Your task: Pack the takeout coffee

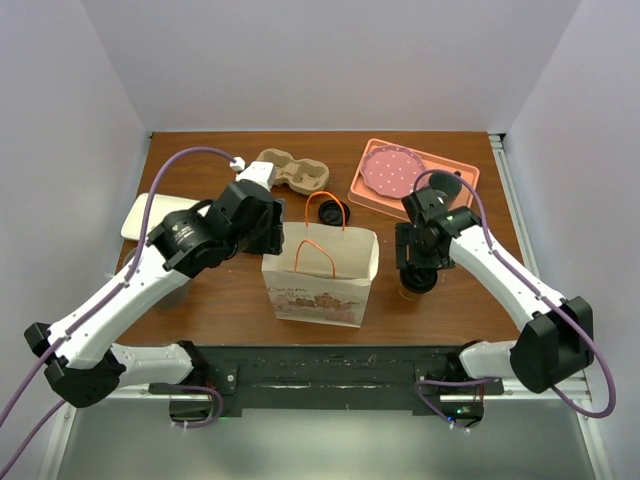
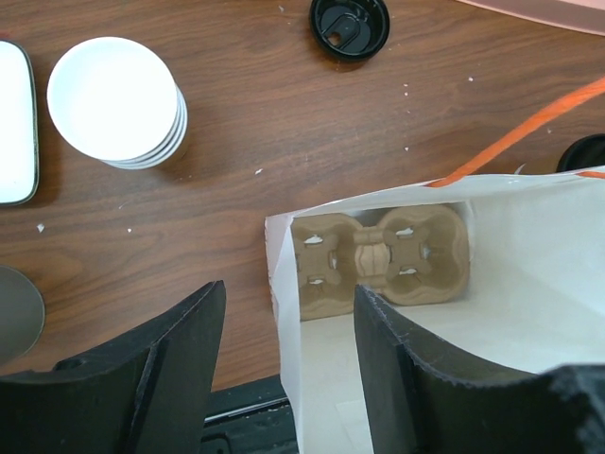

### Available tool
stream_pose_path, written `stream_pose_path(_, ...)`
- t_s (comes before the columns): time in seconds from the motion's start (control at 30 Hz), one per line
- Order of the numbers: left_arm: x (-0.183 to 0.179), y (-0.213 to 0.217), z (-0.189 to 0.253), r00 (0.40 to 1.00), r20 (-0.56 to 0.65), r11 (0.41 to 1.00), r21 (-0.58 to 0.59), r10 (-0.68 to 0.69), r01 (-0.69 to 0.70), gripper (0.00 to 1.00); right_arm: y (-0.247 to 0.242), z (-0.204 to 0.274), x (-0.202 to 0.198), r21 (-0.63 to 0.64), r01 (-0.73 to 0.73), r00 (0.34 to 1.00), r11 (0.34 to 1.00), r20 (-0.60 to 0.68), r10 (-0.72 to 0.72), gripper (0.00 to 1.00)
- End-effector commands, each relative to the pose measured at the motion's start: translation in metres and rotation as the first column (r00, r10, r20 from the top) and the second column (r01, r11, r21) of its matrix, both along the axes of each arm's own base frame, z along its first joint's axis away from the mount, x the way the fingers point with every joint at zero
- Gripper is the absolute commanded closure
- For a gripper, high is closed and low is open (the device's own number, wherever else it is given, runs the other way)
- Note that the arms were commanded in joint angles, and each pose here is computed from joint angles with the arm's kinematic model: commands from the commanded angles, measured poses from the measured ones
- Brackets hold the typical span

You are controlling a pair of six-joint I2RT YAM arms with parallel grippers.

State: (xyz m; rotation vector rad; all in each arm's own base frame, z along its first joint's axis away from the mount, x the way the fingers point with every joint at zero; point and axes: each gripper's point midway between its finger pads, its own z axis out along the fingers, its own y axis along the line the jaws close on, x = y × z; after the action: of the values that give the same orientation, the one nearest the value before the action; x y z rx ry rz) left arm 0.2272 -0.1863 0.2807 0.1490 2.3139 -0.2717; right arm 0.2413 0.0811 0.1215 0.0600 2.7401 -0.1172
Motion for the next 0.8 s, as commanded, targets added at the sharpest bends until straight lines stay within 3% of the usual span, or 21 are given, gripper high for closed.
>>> stream_pose_path(0.0, 0.007, 0.001, -0.001, 1.000, 0.013, 1.000, 0.009, -0.009, 0.009, 0.39, 0.001, 0.022, 0.009, 0.022, 0.013, 0.997, 1.000, 0.075, -0.015, 0.16)
stream_pose_path(0.77, -0.008, -0.001, -0.022, 0.993, -0.110, 0.999, 0.014, -0.048, 0.050, 0.41, -0.006, -0.007, -0.005, -0.011, -0.016, 1.000, 1.000, 0.015, 0.016, 0.16)
